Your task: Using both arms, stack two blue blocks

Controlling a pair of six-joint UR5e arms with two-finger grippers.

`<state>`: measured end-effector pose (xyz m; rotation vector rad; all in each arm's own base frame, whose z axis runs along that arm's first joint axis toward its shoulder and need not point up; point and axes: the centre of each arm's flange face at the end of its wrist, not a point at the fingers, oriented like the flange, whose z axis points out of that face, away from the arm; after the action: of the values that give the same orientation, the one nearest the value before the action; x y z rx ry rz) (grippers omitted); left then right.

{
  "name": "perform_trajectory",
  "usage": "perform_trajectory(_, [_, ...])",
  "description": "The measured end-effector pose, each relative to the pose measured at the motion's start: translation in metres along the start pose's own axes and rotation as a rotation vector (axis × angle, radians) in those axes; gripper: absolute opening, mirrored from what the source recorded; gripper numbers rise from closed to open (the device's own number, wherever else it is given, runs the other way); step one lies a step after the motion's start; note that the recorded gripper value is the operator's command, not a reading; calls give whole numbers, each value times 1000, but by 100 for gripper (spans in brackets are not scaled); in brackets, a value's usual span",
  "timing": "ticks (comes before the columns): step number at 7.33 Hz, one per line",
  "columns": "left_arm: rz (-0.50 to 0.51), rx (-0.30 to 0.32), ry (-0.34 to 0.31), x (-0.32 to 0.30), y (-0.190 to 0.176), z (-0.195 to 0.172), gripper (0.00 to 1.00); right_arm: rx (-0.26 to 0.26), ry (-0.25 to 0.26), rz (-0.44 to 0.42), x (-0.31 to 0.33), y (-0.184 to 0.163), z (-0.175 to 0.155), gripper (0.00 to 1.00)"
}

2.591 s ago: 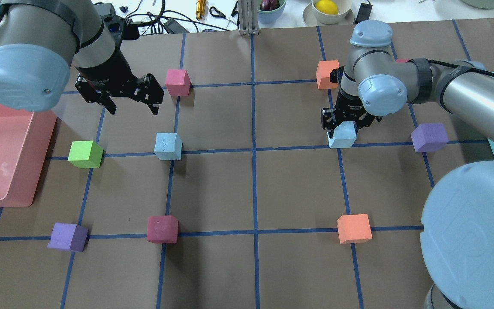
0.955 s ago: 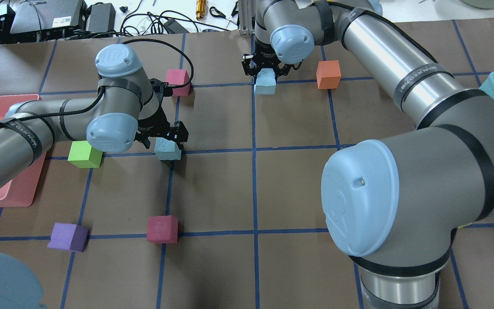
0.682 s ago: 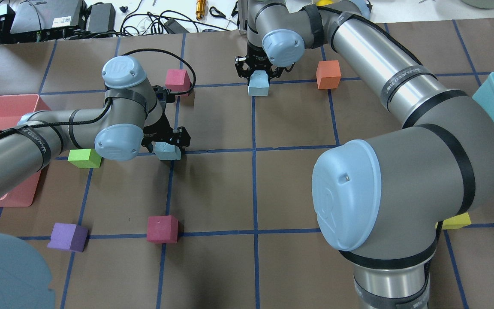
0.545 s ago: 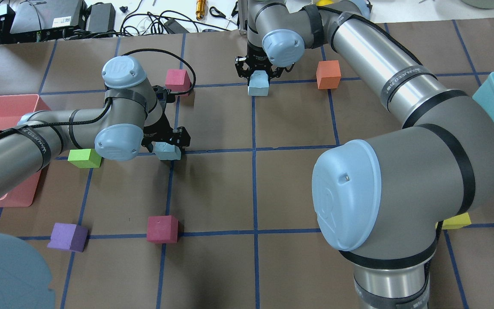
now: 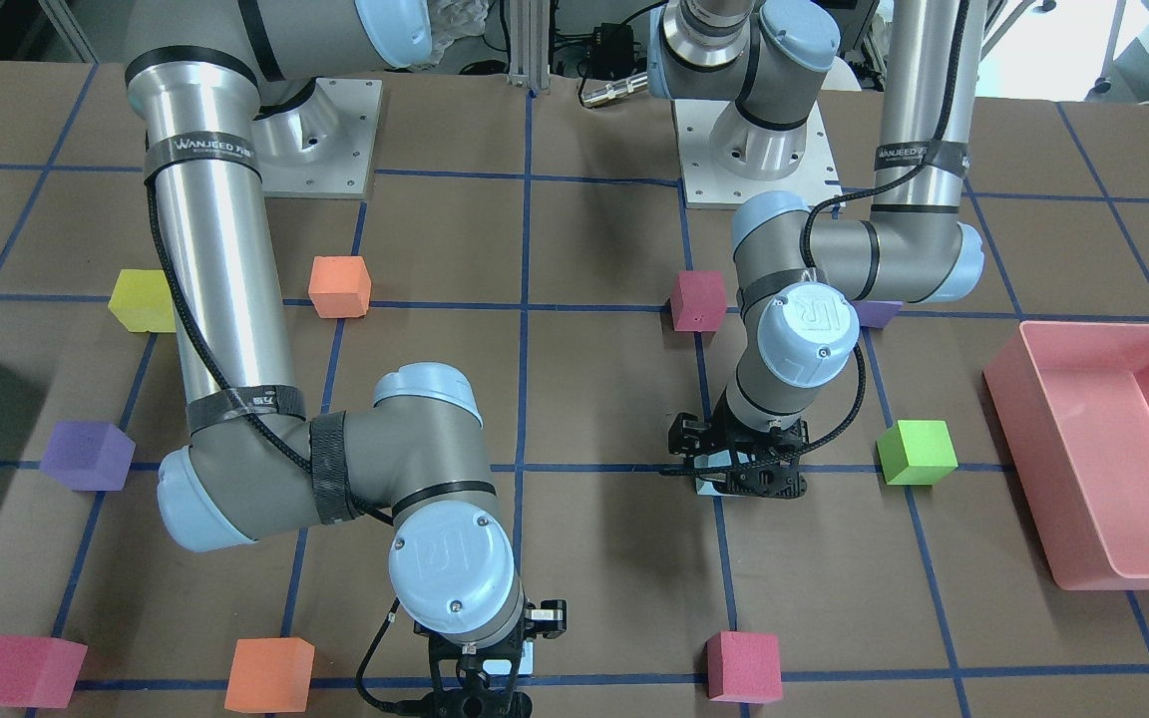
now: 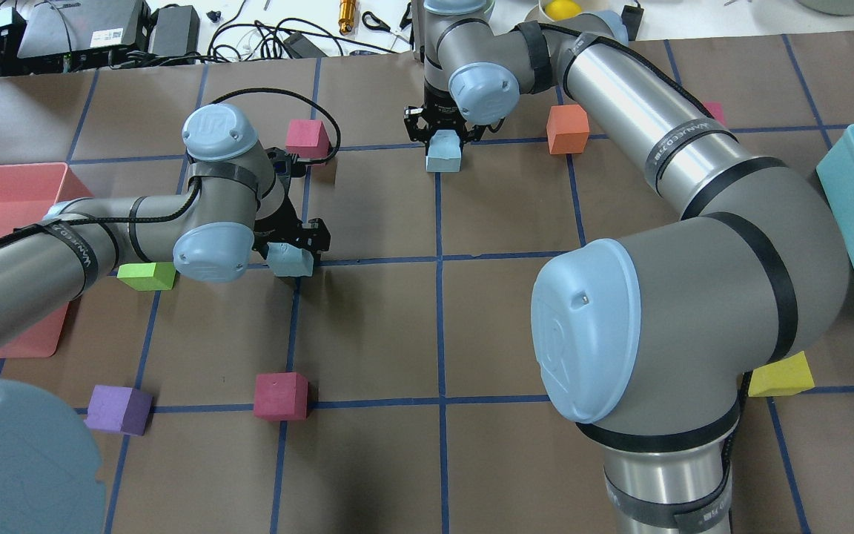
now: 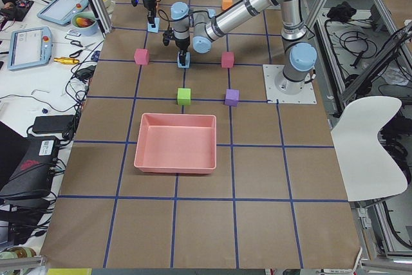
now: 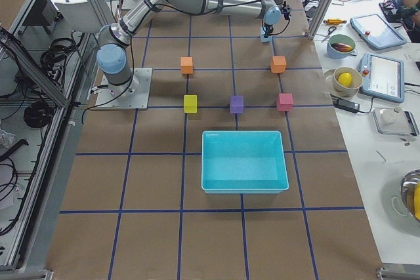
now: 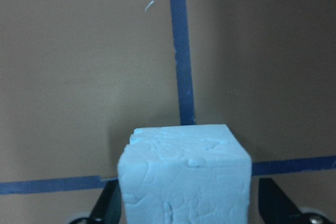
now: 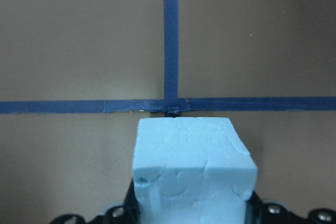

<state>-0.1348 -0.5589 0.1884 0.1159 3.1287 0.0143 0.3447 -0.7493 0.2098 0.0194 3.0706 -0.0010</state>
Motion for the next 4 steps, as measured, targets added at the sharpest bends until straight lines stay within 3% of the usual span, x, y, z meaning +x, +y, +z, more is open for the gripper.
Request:
perform_trajectory(1, [-2,3,0,0,0,-1,40,1,-2,1,0,-1,0,0])
perform_trajectory(2, [-1,9,-1,0,0,-4,6,3,-5,2,-1,-1,0,0])
perform_trajectory(3, [-1,16,-2,-1,0,-8,0,4,-11,3,-2,-2,-1,7])
perform_trajectory(4, [-1,21,-2,-1,-1,-11,0,3,-16,3,-2,-2,0,46])
